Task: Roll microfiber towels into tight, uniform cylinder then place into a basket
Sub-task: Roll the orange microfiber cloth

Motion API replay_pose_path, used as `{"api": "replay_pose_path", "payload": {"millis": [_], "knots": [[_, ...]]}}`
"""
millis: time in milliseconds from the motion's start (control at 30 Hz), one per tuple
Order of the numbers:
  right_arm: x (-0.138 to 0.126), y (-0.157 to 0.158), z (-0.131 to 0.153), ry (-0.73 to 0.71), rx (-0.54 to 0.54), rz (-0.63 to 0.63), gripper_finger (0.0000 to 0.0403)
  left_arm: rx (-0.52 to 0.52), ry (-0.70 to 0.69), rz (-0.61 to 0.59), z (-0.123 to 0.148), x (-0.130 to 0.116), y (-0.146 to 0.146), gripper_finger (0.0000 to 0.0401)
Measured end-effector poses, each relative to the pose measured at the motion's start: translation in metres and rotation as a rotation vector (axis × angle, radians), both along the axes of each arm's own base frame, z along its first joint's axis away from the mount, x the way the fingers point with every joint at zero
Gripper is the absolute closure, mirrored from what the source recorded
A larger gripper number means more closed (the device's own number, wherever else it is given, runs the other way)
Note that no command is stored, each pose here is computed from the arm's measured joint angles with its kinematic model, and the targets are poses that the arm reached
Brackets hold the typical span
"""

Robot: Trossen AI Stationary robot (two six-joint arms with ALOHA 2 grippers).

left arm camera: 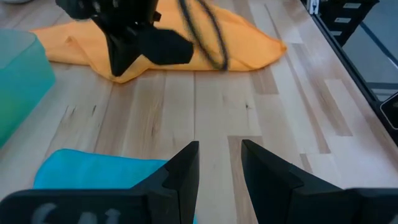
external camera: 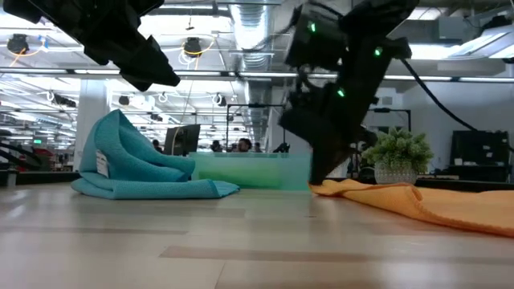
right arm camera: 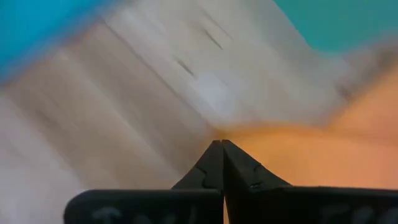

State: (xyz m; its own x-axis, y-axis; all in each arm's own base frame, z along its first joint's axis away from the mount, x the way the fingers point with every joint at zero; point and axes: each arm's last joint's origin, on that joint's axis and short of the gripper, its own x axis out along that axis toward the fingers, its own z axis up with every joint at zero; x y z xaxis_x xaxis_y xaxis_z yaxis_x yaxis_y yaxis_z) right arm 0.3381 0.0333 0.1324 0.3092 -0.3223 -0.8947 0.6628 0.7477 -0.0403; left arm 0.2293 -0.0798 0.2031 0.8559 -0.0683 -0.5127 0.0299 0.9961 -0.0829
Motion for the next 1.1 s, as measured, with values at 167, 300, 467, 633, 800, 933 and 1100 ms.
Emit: {"api": "replay_pose_path", "payload": {"millis": [167,300,467,633,800,933,1100], "knots": [[0.0,-0.001,-0.014,0.042,-0.027,-0.035,0.0398,0.0,-0.001,0.0,0.0,0.0,0.0,0.0291],[0.01,-0.001,-0.023,-0.014,0.001,-0.025,0.0392,0.003,0.0,0.008,0.0,0.0,0.001,0.0291],[0.024,0.013,-0.019,-0.137,0.108,0.111,0.0392,0.004,0.001,0.009,0.0,0.0,0.001,0.0291],[0.035,0.035,-0.016,-0.191,0.2,0.22,0.0399,0.005,0.004,0.01,0.0,0.0,0.001,0.0291],[0.049,0.059,-0.018,-0.29,0.293,0.276,0.0392,0.009,0.015,0.01,-0.001,0.0,0.001,0.0291],[0.052,0.078,-0.009,-0.36,0.36,0.371,0.0393,0.01,0.018,0.01,-0.002,-0.001,0.002,0.0291],[0.049,0.101,0.012,-0.451,0.373,0.467,0.0392,0.009,0.014,0.01,-0.001,0.0,0.001,0.0291]]}}
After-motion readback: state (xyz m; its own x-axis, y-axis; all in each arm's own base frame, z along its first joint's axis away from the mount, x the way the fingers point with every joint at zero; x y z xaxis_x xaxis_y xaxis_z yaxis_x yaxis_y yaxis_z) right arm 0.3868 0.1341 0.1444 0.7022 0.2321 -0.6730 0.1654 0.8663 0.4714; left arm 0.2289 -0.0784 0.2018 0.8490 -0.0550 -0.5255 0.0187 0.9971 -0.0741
